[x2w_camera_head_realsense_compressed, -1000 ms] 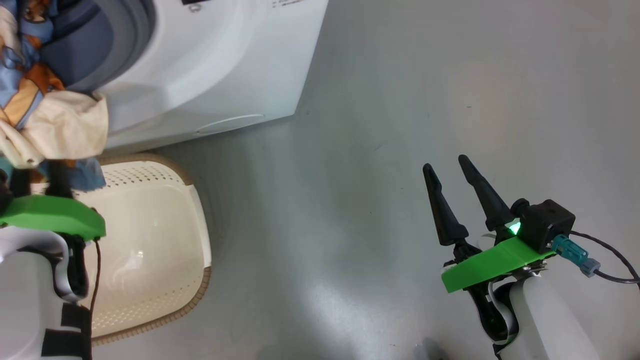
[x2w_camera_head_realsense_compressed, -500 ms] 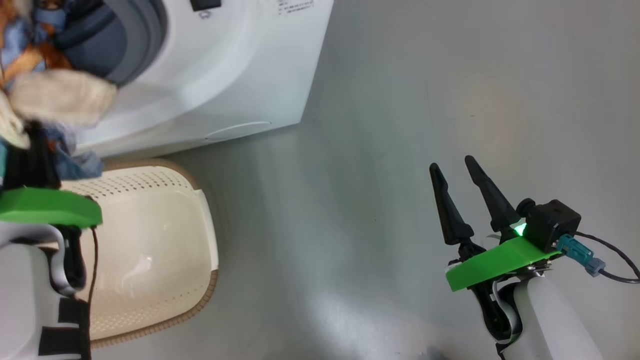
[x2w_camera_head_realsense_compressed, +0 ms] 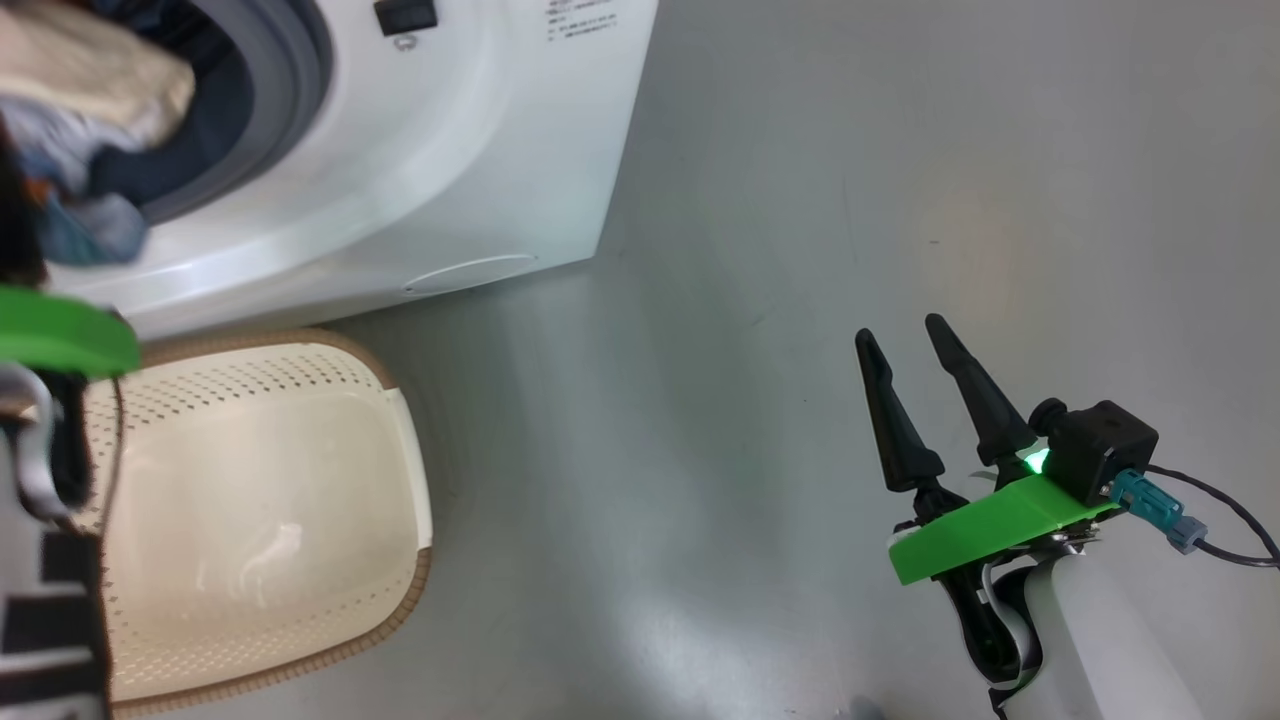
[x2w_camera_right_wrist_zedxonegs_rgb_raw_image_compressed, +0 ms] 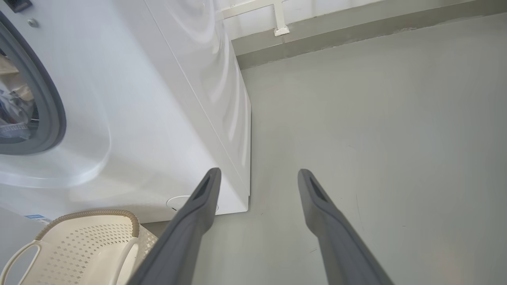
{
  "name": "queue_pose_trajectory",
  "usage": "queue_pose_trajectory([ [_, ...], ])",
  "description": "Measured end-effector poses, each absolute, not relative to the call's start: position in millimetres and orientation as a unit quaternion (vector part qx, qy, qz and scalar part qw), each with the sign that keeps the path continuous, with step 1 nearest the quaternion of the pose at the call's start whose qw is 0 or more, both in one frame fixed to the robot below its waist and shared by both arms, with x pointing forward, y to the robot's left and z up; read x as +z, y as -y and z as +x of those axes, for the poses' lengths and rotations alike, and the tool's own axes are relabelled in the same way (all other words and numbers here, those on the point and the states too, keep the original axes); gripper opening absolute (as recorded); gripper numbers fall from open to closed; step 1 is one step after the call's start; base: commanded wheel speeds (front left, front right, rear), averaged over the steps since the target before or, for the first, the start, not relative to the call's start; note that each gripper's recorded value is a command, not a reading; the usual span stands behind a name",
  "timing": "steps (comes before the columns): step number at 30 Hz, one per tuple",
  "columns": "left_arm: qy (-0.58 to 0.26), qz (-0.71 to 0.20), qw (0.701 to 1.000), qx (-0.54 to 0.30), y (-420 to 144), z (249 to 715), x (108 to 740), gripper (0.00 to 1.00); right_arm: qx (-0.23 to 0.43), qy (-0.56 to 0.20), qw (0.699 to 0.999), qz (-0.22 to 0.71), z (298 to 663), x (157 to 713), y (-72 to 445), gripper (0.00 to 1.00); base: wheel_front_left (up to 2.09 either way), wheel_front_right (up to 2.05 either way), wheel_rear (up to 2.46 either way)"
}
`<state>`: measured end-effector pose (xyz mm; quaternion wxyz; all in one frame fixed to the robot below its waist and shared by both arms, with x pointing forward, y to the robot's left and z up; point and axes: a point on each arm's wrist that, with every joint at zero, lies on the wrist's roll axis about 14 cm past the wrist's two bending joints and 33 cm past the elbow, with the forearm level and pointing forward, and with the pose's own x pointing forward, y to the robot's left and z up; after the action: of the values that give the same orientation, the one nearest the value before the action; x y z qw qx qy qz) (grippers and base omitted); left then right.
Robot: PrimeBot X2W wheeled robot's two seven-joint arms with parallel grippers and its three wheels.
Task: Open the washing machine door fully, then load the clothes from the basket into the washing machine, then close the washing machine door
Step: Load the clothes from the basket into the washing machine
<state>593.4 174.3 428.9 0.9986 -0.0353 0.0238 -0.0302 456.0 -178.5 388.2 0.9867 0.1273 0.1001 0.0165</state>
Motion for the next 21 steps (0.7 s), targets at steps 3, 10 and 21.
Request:
queue_pose_trajectory([
  [3,-0.017,-0.034,0.999,-0.035,-172,608,439,0.0,0.013,-0.104,0.985,0.134,455,386,180,1.0,0.0,0.0,0.0],
  [10,-0.042,-0.048,0.997,-0.037,-170,631,435,0.0,0.006,-0.114,0.983,0.141,452,378,182,1.0,0.0,0.0,0.0],
  [21,-0.066,-0.051,0.996,-0.04,-171,666,426,0.0,-0.001,-0.123,0.982,0.142,456,368,188,1.0,0.0,0.0,0.0],
])
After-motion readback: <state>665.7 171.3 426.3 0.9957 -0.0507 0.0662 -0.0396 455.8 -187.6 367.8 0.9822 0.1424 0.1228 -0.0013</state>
